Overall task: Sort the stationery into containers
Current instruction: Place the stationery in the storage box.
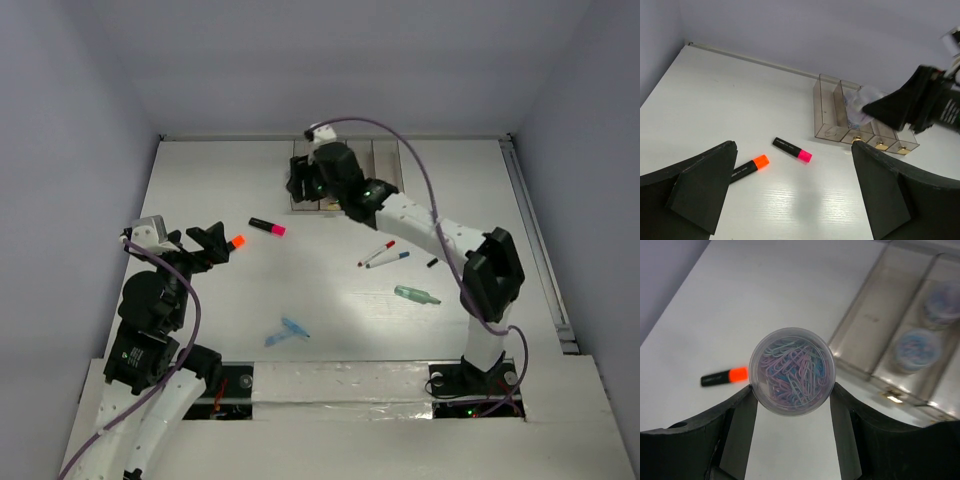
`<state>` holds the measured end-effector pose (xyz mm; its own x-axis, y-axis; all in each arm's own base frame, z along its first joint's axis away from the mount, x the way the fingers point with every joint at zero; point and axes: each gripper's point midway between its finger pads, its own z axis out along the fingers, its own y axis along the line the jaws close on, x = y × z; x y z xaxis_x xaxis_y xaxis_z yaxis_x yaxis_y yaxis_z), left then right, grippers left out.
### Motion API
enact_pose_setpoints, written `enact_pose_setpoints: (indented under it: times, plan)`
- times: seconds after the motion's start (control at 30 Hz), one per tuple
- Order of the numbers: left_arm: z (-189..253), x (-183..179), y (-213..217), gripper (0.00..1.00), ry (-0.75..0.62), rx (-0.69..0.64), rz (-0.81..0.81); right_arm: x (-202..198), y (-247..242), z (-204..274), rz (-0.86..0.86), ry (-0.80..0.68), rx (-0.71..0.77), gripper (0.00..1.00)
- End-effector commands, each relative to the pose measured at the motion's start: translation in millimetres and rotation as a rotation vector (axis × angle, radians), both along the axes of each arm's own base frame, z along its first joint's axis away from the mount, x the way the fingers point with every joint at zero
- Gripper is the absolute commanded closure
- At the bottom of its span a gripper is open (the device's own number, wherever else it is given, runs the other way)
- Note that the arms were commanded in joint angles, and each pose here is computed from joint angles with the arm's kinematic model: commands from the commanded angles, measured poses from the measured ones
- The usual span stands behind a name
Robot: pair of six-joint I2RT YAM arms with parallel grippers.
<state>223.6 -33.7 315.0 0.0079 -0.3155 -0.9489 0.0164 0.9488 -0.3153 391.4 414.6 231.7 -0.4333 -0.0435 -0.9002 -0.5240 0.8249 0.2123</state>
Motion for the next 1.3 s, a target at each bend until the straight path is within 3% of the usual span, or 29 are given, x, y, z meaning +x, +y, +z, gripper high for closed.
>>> enact_pose_setpoints:
  times: [0.0, 0.3, 0.87, 1.27]
  plan:
    - [7, 5, -3, 0.01, -0.031, 0.0, -0.008, 20, -32, 1, -0.016, 0.045, 0.015, 0.66]
    - [7, 5, -3, 0.01, -0.028, 0.003, -0.01, 74, -92, -8, -0.018, 0.188, -0.001, 0.67]
    - [6, 6, -4, 0.01, -0.026, 0.006, -0.016, 106, -97, -54, 0.016, 0.333, -0.037, 0.68]
    - [7, 5, -4, 0.01, -0.032, 0.004, -0.017, 100, -102, -76, 0.051, 0.444, -0.061, 0.68]
